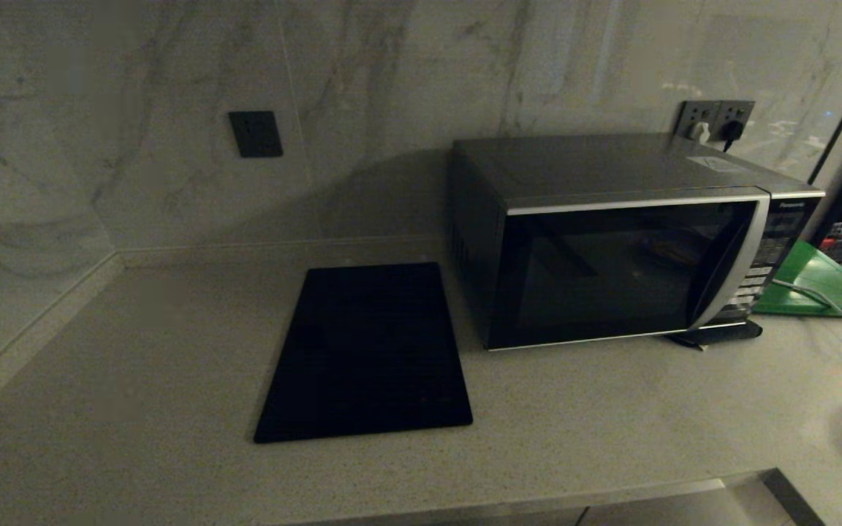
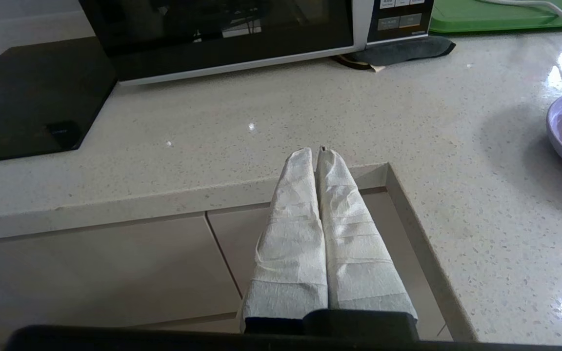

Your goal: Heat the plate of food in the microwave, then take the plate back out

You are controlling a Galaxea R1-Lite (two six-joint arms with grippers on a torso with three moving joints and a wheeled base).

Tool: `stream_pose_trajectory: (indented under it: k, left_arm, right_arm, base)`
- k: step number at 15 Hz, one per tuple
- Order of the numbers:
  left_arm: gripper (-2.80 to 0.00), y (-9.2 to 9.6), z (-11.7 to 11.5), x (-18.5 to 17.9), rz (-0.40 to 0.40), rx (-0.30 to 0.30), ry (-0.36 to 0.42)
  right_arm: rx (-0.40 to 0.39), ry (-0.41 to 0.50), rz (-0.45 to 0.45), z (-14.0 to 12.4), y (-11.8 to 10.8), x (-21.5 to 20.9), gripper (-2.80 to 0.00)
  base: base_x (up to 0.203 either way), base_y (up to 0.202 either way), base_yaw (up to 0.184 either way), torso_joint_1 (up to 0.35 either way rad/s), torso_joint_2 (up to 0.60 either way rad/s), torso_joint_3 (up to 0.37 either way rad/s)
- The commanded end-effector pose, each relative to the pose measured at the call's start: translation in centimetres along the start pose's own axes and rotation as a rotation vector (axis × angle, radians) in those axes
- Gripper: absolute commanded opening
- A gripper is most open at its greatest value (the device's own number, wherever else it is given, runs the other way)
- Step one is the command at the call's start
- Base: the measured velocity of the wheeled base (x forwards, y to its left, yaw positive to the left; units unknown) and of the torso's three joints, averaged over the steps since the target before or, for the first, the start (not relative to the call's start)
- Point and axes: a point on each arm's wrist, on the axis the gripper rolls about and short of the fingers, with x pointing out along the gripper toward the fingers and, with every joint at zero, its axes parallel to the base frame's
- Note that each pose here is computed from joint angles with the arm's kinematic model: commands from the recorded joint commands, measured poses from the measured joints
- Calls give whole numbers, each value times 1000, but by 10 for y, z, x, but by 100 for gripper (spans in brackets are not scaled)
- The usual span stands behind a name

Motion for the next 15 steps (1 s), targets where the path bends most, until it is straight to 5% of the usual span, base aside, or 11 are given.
stream_pose_trajectory:
  k: [1,15]
  left_arm:
    - [-280,0,0,0,2,-1,1]
    - [-280,0,0,0,2,-1,1]
  right_arm:
    - [-1,3,-2,0,0,0,-280]
    - [3,2,-4,0,0,0,-280]
  base:
    - [0,0,0,0,0,0]
    - [0,0,0,0,0,0]
